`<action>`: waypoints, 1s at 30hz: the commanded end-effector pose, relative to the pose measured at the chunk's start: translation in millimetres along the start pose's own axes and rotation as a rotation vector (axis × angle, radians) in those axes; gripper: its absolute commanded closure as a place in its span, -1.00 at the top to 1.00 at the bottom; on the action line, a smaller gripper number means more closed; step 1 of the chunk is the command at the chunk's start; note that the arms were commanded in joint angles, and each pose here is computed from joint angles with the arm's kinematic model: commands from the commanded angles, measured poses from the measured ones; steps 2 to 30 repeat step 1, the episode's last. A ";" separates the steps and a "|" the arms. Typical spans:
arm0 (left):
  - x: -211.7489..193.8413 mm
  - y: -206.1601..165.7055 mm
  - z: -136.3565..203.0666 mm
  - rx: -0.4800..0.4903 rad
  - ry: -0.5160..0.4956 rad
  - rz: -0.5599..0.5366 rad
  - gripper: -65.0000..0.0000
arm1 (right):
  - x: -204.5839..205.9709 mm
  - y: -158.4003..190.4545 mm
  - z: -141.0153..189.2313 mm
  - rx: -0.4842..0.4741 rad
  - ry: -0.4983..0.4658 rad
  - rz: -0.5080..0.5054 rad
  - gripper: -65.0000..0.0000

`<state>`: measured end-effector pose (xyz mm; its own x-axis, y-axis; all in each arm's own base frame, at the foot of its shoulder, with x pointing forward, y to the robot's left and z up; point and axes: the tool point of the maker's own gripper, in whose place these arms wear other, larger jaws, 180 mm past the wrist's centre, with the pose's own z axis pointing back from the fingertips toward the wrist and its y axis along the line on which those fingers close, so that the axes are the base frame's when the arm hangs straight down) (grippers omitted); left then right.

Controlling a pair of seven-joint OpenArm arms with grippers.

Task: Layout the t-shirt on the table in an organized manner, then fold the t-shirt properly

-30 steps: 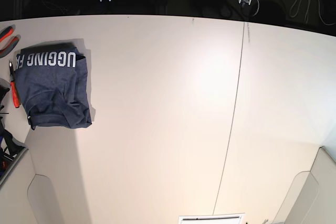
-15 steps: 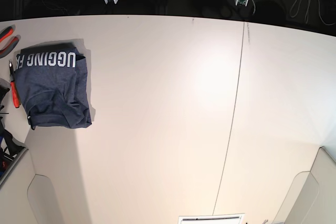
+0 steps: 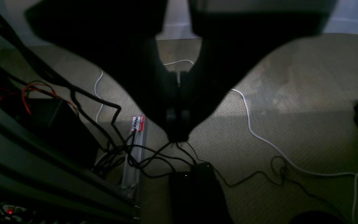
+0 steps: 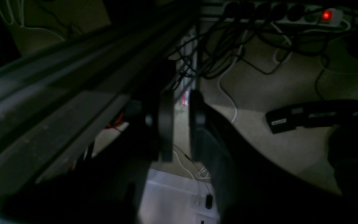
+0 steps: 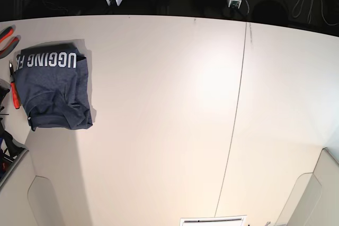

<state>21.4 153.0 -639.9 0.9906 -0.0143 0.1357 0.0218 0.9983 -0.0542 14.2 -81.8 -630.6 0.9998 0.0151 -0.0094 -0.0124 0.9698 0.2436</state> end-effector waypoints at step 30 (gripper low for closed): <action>1.3 1.3 0.5 -0.001 -0.008 -0.003 -1.00 | -0.3 -1.2 0.6 -0.002 -0.003 0.000 -0.71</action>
